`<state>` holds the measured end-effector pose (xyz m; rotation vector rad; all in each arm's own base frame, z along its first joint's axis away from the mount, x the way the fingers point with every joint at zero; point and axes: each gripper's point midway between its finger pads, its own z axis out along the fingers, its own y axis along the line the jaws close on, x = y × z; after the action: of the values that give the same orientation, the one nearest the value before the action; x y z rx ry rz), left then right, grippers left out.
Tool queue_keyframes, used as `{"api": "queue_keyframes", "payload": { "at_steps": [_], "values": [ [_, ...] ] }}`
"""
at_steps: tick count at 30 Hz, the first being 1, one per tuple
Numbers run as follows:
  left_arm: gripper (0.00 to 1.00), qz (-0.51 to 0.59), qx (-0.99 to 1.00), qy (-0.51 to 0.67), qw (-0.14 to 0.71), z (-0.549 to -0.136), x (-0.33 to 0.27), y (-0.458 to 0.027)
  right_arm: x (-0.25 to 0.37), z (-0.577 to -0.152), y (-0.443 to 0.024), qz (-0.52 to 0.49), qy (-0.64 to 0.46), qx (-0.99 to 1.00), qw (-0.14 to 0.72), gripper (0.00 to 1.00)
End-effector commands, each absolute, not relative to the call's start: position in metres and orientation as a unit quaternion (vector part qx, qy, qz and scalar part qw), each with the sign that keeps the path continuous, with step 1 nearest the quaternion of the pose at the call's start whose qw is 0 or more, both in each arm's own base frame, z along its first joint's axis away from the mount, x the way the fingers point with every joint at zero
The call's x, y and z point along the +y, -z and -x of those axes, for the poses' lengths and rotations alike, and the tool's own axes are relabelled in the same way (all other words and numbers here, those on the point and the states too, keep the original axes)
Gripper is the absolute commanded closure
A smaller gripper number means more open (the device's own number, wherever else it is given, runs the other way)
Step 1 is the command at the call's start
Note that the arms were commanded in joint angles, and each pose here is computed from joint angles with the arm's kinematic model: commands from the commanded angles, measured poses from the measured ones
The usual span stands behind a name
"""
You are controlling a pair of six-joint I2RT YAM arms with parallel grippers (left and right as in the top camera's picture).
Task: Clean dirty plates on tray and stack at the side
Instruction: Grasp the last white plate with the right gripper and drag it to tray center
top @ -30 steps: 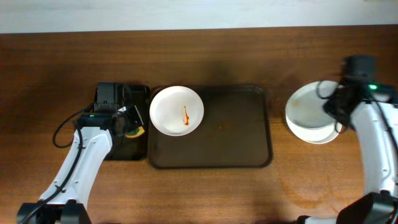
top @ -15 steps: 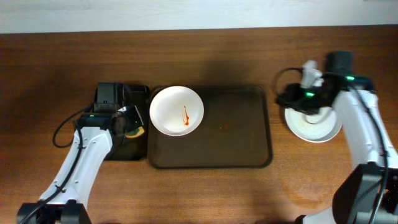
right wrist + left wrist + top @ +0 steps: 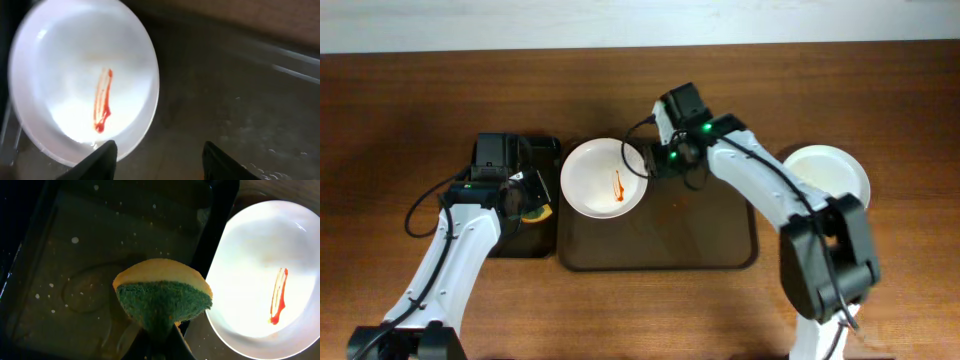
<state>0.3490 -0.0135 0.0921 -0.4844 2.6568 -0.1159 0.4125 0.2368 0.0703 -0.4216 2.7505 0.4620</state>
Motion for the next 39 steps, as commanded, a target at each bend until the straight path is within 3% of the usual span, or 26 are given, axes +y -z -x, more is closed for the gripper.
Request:
{"api": "queue_keyframes", "payload": {
  "at_steps": [1, 2, 4, 9, 11, 14, 17, 19, 20, 21, 22, 24, 26, 28, 29, 30, 31, 32, 36, 39],
  "values": [
    [1.00, 0.169, 0.959, 0.038, 0.225, -0.349, -0.011, -0.097, 0.253, -0.407, -0.042, 0.135, -0.156, 0.969, 0.134, 0.48],
    [1.00, 0.169, 0.959, 0.038, 0.226, -0.349, -0.011, -0.097, 0.255, -0.403, -0.029, 0.121, -0.153, 0.974, 0.118, 0.51],
    [1.00, 0.169, 0.959, 0.038, 0.226, -0.349, -0.011, -0.097, 0.257, -0.395, -0.016, 0.107, -0.152, 0.978, 0.096, 0.69],
    [1.00, 0.169, 0.959, 0.038, 0.225, -0.349, -0.011, -0.097, 0.229, -0.359, -0.006, 0.097, -0.097, 0.990, 0.016, 0.96],
    [1.00, 0.169, 0.959, 0.038, 0.225, -0.349, -0.011, -0.097, 0.199, -0.354, -0.002, 0.089, -0.026, 0.996, 0.005, 0.96],
    [1.00, 0.169, 0.959, 0.038, 0.225, -0.349, -0.011, -0.097, 0.193, -0.354, -0.003, 0.159, -0.011, 0.987, 0.006, 0.96],
    [1.00, 0.169, 0.959, 0.038, 0.225, -0.349, -0.011, -0.097, 0.205, -0.378, -0.019, 0.177, -0.023, 0.983, 0.050, 0.96],
    [1.00, 0.169, 0.959, 0.038, 0.223, -0.348, -0.011, -0.097, 0.218, -0.412, -0.057, 0.175, -0.030, 0.978, 0.109, 0.96],
    [1.00, 0.169, 0.960, 0.037, 0.222, -0.348, -0.011, -0.096, 0.226, -0.420, -0.076, 0.176, -0.043, 0.976, 0.124, 0.92],
    [1.00, 0.169, 0.960, 0.037, 0.222, -0.348, -0.011, -0.096, 0.236, -0.420, -0.093, 0.178, -0.069, 0.974, 0.124, 0.73],
    [1.00, 0.169, 0.959, 0.037, 0.222, -0.348, -0.011, -0.096, 0.241, -0.416, -0.103, 0.180, -0.085, 0.973, 0.115, 0.64],
    [1.00, 0.169, 0.960, 0.037, 0.222, -0.348, -0.011, -0.096, 0.231, -0.399, -0.099, 0.140, -0.079, 0.984, 0.073, 0.63],
    [1.00, 0.169, 0.960, 0.037, 0.222, -0.348, -0.011, -0.096, 0.228, -0.369, -0.096, -0.013, -0.087, 0.996, -0.004, 0.63],
    [1.00, 0.169, 0.960, 0.037, 0.222, -0.348, -0.011, -0.096, 0.245, -0.344, -0.092, -0.084, -0.112, 0.988, -0.063, 0.62],
    [1.00, 0.169, 0.960, 0.037, 0.222, -0.348, -0.011, -0.096, 0.253, -0.335, -0.090, -0.103, -0.116, 0.985, -0.079, 0.50],
    [1.00, 0.169, 0.960, 0.037, 0.222, -0.348, -0.011, -0.096, 0.259, -0.324, -0.085, -0.141, -0.105, 0.980, -0.094, 0.16],
    [1.00, 0.169, 0.960, 0.037, 0.222, -0.348, -0.011, -0.096, 0.264, -0.316, -0.082, -0.170, -0.096, 0.975, -0.103, 0.05],
    [1.00, 0.169, 0.960, 0.037, 0.221, -0.348, -0.011, -0.096, 0.272, -0.310, -0.080, -0.196, -0.091, 0.970, -0.107, 0.02],
    [1.00, 0.170, 0.960, 0.037, 0.221, -0.347, -0.011, -0.096, 0.303, -0.294, -0.061, -0.279, -0.092, 0.950, -0.105, 0.02],
    [1.00, 0.170, 0.960, 0.037, 0.221, -0.347, -0.011, -0.096, 0.310, -0.292, -0.034, -0.344, -0.099, 0.928, -0.105, 0.14]
  ]
}}
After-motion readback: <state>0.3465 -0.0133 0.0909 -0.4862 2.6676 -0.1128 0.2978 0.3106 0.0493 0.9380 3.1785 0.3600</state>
